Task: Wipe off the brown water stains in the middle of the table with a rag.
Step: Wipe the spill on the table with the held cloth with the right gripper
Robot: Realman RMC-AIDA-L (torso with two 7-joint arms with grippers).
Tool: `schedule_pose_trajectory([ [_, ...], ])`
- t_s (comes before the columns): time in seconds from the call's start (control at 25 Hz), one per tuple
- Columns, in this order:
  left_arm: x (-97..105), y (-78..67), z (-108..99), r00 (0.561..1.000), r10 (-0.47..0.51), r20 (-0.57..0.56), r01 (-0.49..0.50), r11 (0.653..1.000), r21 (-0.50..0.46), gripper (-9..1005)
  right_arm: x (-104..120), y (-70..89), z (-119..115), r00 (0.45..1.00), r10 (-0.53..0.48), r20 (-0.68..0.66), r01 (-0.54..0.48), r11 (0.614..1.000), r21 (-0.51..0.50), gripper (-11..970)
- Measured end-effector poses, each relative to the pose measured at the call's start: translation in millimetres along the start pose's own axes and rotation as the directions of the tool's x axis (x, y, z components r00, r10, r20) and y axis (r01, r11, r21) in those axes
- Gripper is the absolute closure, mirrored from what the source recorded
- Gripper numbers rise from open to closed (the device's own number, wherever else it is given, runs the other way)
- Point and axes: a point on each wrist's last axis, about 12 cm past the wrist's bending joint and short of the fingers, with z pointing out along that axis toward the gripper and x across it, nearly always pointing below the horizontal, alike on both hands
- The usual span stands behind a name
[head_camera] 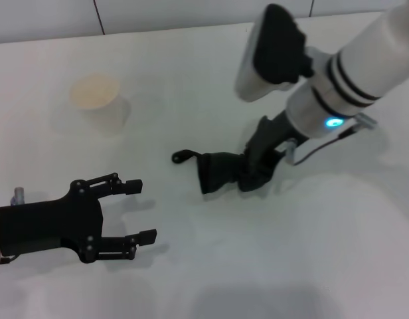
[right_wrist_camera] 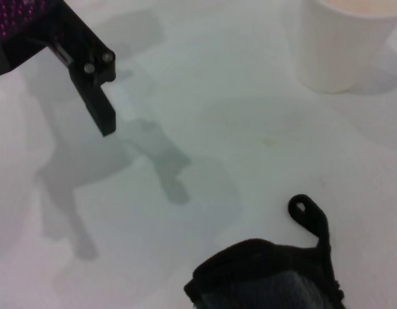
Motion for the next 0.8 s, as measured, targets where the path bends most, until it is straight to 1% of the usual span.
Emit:
schedule_pose_trajectory([
  [0.08,0,0.5,0,1.000,0.001,0.003,-0.001,1.000,-0.004,137,9,-3.0,-4,1.000,0.015,0.004,-0.015,1.000,-0.008,851],
  [0.12,-1,0.7,0,1.000,0.002,0.004,-0.002,1.000,-0.006,137,20,-6.2,-9,0.999,0.035,0.013,-0.034,0.999,-0.021,851],
  [0.16,-1,0.7,0,1.000,0.002,0.004,-0.002,1.000,-0.006,137,20,-6.2,-9,0.999,0.035,0.013,-0.034,0.999,-0.021,850],
  [0.48,-2,3.2,-2,1.000,0.006,0.010,-0.006,1.000,-0.027,137,47,-11.8,-26,0.993,0.066,0.095,-0.059,0.996,-0.070,849],
  [0.68,-2,4.2,-3,1.000,0.008,0.015,-0.008,0.999,-0.037,137,55,-8.9,-22,0.995,0.059,0.083,-0.052,0.994,-0.094,848],
  [0.8,-2,4.3,-3,1.000,0.009,0.015,-0.008,0.999,-0.038,137,60,-8.2,-17,0.995,0.074,0.067,-0.066,0.992,-0.109,848],
])
